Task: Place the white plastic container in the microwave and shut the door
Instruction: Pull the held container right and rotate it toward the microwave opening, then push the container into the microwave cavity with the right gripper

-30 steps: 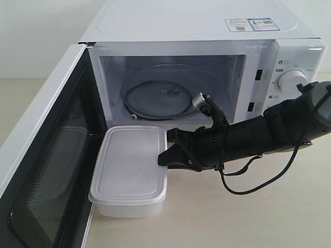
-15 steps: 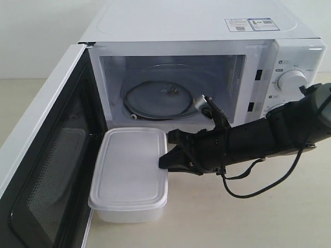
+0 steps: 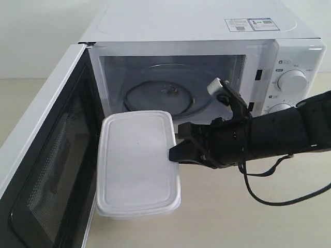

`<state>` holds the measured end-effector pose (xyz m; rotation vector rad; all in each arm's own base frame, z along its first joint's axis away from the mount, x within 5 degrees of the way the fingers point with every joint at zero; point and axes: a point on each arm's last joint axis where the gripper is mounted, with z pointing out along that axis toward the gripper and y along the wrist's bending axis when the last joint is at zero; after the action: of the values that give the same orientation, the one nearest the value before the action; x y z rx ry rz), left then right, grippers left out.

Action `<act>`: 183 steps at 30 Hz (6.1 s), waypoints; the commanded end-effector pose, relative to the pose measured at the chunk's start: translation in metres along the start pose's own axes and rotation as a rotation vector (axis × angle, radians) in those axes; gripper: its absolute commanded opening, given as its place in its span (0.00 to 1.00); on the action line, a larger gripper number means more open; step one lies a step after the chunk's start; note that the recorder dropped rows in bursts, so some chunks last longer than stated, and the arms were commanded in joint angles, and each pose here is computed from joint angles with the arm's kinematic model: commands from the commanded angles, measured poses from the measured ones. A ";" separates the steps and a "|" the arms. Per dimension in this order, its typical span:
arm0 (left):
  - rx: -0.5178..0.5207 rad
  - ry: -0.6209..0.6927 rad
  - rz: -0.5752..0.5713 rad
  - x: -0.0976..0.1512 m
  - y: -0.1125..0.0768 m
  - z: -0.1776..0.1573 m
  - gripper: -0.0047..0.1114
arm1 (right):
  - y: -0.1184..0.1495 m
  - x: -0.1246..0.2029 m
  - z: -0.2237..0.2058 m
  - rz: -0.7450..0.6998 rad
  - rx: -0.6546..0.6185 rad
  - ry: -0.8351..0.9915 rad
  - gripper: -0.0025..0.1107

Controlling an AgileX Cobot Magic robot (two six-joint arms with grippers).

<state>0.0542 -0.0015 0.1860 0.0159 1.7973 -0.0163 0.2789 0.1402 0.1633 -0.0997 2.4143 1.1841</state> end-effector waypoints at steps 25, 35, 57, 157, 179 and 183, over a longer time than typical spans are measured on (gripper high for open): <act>-0.003 0.001 0.006 0.001 0.000 0.000 0.07 | 0.031 0.071 -0.078 -0.057 -0.018 -0.087 0.02; -0.003 0.001 0.006 0.001 0.000 0.000 0.07 | 0.035 0.080 -0.094 0.055 0.026 -0.119 0.02; -0.003 0.001 0.006 0.001 0.000 0.000 0.07 | 0.073 0.096 -0.094 0.154 0.153 -0.378 0.02; -0.003 0.001 0.006 0.001 0.000 0.000 0.07 | 0.045 -0.028 0.072 0.641 0.091 -1.125 0.02; -0.003 0.001 0.006 0.001 0.000 0.000 0.07 | 0.019 -0.028 0.099 0.656 0.117 -1.043 0.02; -0.003 0.001 0.006 0.001 0.000 0.000 0.07 | 0.021 -0.034 0.098 0.646 0.099 -1.046 0.02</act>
<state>0.0542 -0.0015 0.1860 0.0159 1.7973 -0.0163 0.3351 0.2251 0.1364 1.1463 1.5550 0.9507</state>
